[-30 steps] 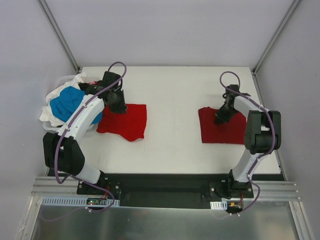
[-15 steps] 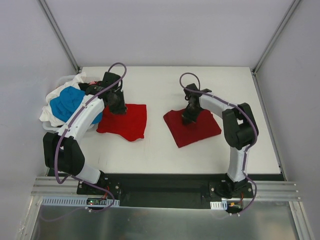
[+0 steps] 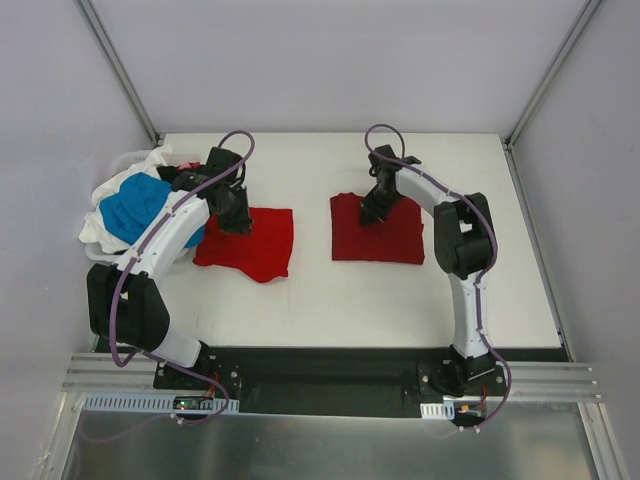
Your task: Fold and stack the t-shirts
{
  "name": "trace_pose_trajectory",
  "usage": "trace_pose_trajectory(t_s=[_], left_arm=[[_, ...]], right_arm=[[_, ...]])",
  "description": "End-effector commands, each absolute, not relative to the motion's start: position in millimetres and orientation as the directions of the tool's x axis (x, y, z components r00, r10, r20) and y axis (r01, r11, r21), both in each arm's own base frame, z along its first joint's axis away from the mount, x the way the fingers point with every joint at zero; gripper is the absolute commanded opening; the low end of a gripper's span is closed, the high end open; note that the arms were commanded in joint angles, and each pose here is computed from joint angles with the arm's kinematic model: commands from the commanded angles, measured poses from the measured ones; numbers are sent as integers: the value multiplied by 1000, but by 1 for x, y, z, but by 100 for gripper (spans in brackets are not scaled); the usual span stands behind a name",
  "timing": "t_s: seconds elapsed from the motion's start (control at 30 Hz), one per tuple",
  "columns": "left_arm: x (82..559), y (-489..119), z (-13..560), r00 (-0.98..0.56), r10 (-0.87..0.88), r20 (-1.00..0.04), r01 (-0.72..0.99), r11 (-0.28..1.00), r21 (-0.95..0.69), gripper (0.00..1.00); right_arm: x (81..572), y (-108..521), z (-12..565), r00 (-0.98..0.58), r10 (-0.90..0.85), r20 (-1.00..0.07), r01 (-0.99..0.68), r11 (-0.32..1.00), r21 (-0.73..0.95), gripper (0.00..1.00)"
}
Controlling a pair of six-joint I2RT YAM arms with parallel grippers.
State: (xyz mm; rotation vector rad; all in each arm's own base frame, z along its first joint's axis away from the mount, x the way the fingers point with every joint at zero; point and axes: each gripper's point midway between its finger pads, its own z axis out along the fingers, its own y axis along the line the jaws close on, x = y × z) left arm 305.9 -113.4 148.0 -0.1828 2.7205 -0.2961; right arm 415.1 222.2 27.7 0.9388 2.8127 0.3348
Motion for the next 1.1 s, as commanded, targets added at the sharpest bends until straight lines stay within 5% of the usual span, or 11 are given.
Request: trace_pose_trajectory(t_s=[0.0, 0.17, 0.2, 0.3, 0.33, 0.53, 0.83, 1.07], left_arm=[[305, -106, 156, -909, -159, -386, -79, 973, -215, 15], [309, -91, 158, -890, -170, -423, -119, 982, -144, 17], [311, -85, 161, -880, -174, -443, -134, 984, -119, 30], [314, -60, 157, -870, -213, -445, -217, 975, -42, 57], [314, -51, 153, -869, -251, -426, -257, 965, -44, 61], [300, -54, 109, -929, -279, -241, -277, 960, -45, 63], [288, -53, 68, -958, -255, -132, -257, 966, -1, 62], [292, -60, 49, -966, -254, -45, -254, 967, -6, 59]], right_arm=[[428, 213, 23, -766, 634, -103, 603, 766, 223, 1], [411, 228, 73, -861, 457, -225, 407, 883, 235, 1], [409, 230, 87, -870, 406, -281, 352, 909, 224, 4], [385, 263, 125, -904, 218, -368, 135, 962, 237, 36], [377, 271, 125, -914, 186, -359, 101, 965, 244, 54], [335, 329, 101, -973, 103, -209, 4, 905, 426, 88], [315, 362, 51, -998, 44, -48, 13, 858, 514, 95], [313, 364, 55, -998, 29, -62, -6, 863, 506, 96]])
